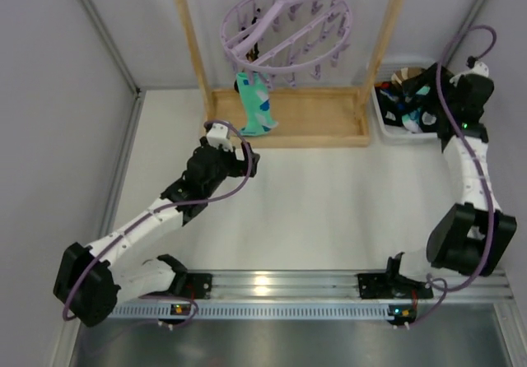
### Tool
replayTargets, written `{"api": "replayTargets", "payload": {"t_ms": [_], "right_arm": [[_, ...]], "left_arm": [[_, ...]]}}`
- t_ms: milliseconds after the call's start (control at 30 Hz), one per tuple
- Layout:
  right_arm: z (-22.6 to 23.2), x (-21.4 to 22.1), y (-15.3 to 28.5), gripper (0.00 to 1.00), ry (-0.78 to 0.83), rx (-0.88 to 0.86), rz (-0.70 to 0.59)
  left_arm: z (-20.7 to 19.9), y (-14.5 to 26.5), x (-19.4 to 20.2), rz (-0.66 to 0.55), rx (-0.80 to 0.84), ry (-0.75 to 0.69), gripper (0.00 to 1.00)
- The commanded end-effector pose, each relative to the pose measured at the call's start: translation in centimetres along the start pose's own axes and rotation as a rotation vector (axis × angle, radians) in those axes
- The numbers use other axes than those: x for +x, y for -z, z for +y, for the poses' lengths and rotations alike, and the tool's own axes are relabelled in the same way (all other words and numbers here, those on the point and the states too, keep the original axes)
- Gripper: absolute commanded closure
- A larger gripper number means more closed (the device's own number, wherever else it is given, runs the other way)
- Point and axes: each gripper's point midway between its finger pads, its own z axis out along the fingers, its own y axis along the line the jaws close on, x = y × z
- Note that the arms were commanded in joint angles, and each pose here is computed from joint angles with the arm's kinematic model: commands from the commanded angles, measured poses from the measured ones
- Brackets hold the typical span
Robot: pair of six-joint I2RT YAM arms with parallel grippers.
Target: Remove the socks clipped to the hanger
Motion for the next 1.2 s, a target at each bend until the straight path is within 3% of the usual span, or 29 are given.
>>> {"api": "replayTargets", "payload": {"t_ms": [0, 67, 100, 167, 300, 433, 533, 700, 800, 867, 967, 1000, 1167], "right_arm": [[8.1, 2.5, 4.2, 0.01, -0.107, -0.513, -0.029], [9.7, 5.6, 6.7, 0.01, -0.242, -0.684, 0.038], [11.9, 5.5, 8.6, 0.01, -0.19, -0.8, 0.009], [13.1, 7.9, 10.0, 0.01, -0.161, -0.865, 0.081], [18.3, 11.0, 15.9, 0.01, -0.003, -1.052, 0.1], [21.0, 13.6, 19.8, 0.01, 0.1, -1.129, 0.13], [23.2, 14.6, 23.3, 0.01, 0.16, -1.232, 0.135], [24.6, 13.8, 25.6, 0.01, 0.166, -1.245, 0.09], [24.6, 11.8, 26.7, 0.0, 0.092, -1.235, -0.003], [24.4, 10.9, 27.2, 0.01, 0.029, -1.224, -0.054], [24.7, 9.8, 27.4, 0.01, 0.058, -1.208, -0.072], [24.5, 10.4, 26.7, 0.01, 0.057, -1.172, -0.026], [24.4, 8.6, 24.4, 0.0, 0.092, -1.019, -0.058]], "left_arm": [[-1.3, -1.7, -5.1, -0.213, 0.144, -0.081, 0.02], [-2.3, -2.4, -5.8, -0.256, 0.23, -0.127, 0.02], [-1.8, -2.7, -6.5, -0.277, 0.235, -0.159, 0.01], [-2.5, -3.0, -7.3, -0.315, 0.318, -0.2, 0.02], [1.2, -5.9, -7.8, -0.295, 0.333, -0.211, 0.02], [2.3, -8.3, -9.2, -0.292, 0.364, -0.236, 0.01], [1.2, -9.9, -8.2, -0.245, 0.461, -0.23, 0.02], [-0.8, -11.7, -9.5, -0.26, 0.595, -0.181, 0.04], [-2.3, -12.2, -9.2, -0.237, 0.676, -0.138, 0.29], [-3.2, -12.0, -9.5, -0.269, 0.657, -0.144, 0.66], [-4.4, -11.1, -9.6, -0.302, 0.605, -0.126, 0.86], [-4.5, -10.8, -8.8, -0.29, 0.592, -0.113, 0.98], [-7.1, -8.9, -9.2, -0.392, 0.391, -0.103, 1.0]]}}
